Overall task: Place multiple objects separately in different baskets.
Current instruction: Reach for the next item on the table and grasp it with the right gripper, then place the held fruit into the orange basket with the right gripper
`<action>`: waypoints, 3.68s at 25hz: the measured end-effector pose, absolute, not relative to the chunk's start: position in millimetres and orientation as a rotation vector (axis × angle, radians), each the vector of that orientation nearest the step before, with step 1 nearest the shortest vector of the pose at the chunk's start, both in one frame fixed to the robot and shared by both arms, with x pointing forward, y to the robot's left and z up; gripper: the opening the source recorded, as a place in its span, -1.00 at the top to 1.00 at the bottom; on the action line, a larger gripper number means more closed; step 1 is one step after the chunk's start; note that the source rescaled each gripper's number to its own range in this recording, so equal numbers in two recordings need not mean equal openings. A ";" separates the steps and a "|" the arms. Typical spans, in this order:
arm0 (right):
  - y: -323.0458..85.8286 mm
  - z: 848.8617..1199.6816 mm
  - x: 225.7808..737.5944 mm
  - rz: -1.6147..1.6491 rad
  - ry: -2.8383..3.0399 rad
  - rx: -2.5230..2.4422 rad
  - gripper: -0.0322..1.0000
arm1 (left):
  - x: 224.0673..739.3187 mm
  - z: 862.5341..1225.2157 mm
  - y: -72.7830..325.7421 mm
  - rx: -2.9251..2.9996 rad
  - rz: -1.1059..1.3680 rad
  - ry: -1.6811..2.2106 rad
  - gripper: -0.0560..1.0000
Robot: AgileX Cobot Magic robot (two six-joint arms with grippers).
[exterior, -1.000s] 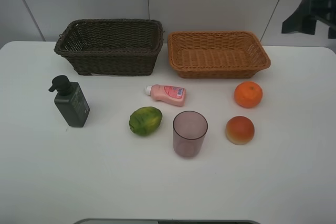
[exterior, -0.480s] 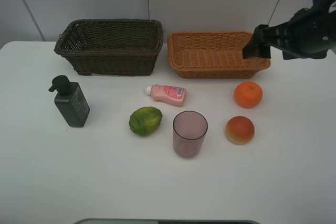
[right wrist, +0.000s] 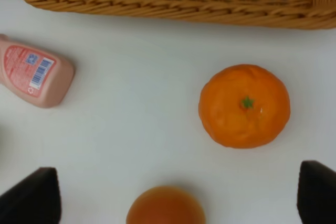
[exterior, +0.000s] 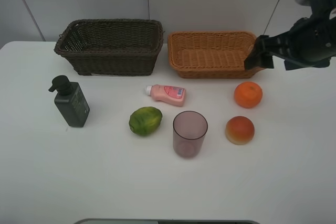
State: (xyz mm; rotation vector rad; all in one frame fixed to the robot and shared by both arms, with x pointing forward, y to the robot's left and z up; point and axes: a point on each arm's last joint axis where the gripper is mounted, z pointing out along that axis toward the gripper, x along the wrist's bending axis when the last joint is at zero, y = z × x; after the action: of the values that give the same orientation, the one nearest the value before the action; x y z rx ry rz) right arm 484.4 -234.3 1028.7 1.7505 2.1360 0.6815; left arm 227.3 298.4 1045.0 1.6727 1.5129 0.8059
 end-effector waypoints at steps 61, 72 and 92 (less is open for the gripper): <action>-182.1 881.7 510.1 -0.050 2.005 2.401 -1.00 | 227.3 1045.0 298.4 1.673 0.806 1.513 -1.00; -182.0 880.2 510.0 -0.058 2.004 2.405 -0.31 | 227.3 1045.0 298.4 1.673 0.806 1.513 -1.00; -182.1 880.7 509.9 -0.058 2.004 2.405 -0.31 | 227.3 1045.0 298.4 1.673 0.806 1.513 -1.00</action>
State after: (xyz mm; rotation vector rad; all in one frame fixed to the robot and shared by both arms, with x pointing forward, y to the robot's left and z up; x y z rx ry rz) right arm 509.9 -182.1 880.7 2.4047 2.0044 -0.0581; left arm 227.3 298.4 1045.0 1.6727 1.5129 0.8059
